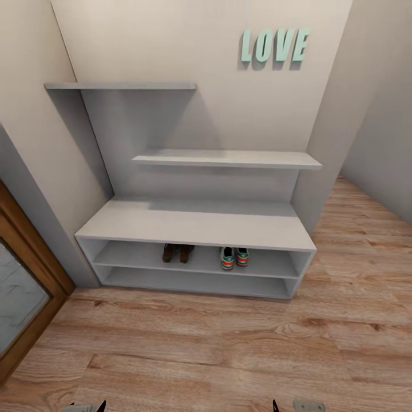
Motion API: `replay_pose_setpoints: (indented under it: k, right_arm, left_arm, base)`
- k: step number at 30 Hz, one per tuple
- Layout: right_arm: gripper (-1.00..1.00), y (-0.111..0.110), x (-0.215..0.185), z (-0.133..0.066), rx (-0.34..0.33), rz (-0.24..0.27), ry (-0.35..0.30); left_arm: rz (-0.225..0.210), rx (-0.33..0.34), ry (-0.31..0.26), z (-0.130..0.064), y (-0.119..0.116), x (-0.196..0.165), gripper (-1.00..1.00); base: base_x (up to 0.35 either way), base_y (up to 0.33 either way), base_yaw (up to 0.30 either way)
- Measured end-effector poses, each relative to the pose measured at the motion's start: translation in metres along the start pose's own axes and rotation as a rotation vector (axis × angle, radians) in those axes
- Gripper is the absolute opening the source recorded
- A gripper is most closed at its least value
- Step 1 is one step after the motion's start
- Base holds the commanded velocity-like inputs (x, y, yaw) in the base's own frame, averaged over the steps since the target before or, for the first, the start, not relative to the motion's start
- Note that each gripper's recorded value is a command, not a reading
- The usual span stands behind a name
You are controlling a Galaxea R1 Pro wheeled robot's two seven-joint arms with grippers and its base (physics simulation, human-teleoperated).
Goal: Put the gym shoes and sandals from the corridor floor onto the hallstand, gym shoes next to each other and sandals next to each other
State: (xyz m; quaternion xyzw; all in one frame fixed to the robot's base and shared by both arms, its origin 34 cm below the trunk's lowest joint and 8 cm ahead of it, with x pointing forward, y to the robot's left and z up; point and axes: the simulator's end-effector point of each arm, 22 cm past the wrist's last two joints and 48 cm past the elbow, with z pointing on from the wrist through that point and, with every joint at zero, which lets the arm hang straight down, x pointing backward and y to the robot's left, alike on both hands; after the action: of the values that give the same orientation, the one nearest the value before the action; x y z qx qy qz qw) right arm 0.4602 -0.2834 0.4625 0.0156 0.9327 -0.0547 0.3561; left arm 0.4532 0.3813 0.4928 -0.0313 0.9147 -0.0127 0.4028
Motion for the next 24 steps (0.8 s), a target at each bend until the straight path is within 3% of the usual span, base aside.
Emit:
replay_pose_setpoints:
  k: [24]
  right_arm:
    - [1.0, 0.0, 0.0002, -0.0001, 0.0, 0.0, 0.0]
  left_arm:
    - [0.001, 0.003, 0.001, 0.0, -0.0016, 0.0007, 1.0]
  base:
    - [0.0, 0.0, 0.0]
